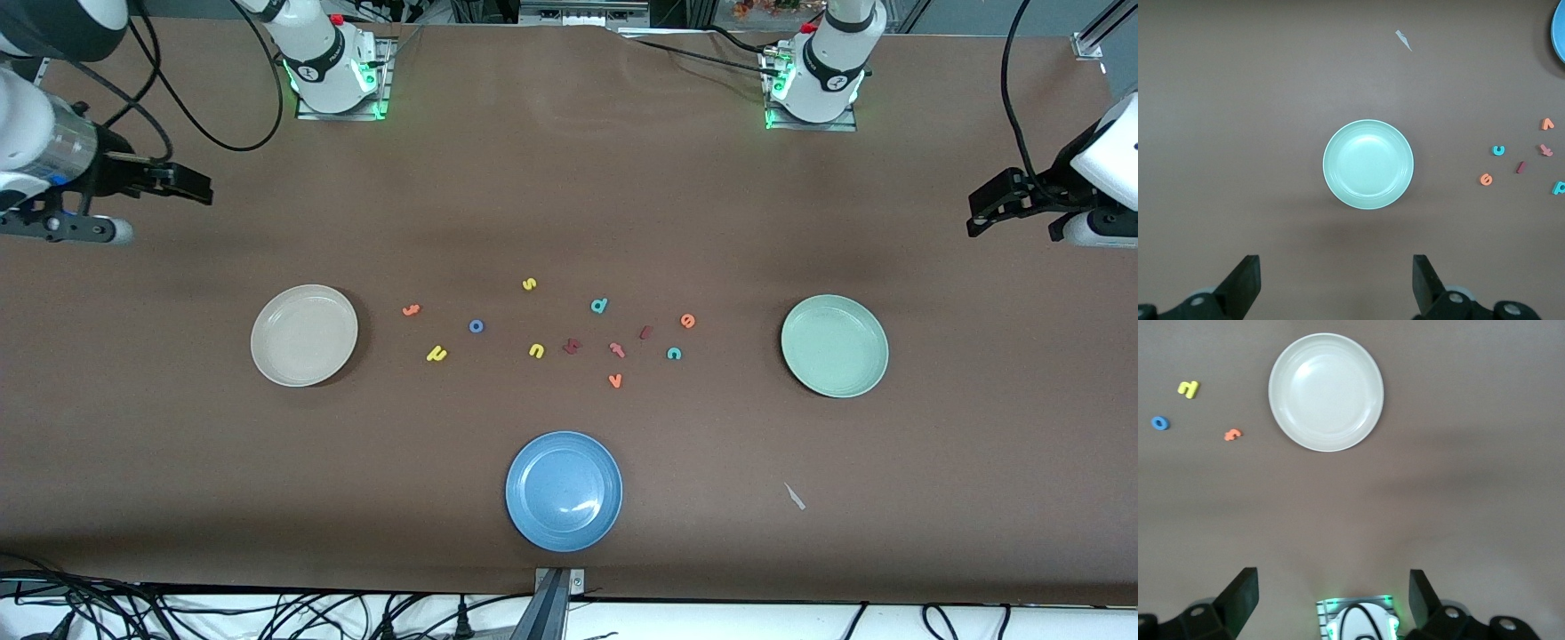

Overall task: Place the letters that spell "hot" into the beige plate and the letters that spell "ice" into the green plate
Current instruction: 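Reach the right gripper toward the orange letter beside the beige plate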

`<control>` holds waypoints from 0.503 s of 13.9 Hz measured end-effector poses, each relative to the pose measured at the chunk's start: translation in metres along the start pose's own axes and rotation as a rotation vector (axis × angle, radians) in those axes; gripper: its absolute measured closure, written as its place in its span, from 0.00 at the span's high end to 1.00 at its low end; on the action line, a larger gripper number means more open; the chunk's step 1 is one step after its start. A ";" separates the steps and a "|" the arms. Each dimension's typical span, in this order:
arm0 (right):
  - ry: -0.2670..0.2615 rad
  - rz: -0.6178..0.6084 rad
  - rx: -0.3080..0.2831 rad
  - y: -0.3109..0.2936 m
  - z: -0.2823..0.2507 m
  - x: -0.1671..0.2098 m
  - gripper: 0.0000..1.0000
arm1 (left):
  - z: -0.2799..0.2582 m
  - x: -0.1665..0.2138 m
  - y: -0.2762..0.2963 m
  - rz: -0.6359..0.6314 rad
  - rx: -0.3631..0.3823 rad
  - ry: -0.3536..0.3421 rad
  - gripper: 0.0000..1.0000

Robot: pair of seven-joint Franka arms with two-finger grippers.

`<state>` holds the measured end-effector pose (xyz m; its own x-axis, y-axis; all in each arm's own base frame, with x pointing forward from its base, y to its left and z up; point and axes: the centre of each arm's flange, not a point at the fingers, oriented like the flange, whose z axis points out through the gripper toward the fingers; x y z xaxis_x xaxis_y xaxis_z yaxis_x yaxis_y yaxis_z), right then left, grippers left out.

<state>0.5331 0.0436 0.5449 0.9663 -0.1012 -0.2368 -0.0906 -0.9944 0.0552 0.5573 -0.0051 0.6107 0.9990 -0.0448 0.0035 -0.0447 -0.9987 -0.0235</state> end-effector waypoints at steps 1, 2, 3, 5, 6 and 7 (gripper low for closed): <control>-0.005 0.024 0.002 -0.023 0.003 -0.001 1.00 | 0.000 0.000 0.000 0.000 0.000 0.000 1.00; -0.007 0.047 -0.002 -0.046 0.008 -0.003 1.00 | 0.000 0.000 0.000 0.000 0.000 -0.001 1.00; -0.004 0.068 -0.005 -0.066 0.012 -0.003 1.00 | 0.000 0.000 0.000 0.000 0.000 -0.001 1.00; -0.021 0.130 0.031 -0.093 0.029 0.004 1.00 | 0.000 0.000 0.000 0.000 0.000 -0.001 1.00; -0.037 0.181 0.056 -0.102 0.043 0.015 1.00 | 0.000 0.000 0.000 0.000 0.000 -0.001 1.00; -0.048 0.233 0.069 -0.112 0.061 0.027 1.00 | 0.000 0.000 0.000 0.000 0.000 -0.001 1.00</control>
<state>0.5549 0.1502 0.4735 0.9052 -0.3274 -0.2711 -0.3271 -0.9438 0.0476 0.5573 -0.0051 0.6103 0.9990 -0.0448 0.0023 -0.0448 -0.9987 -0.0234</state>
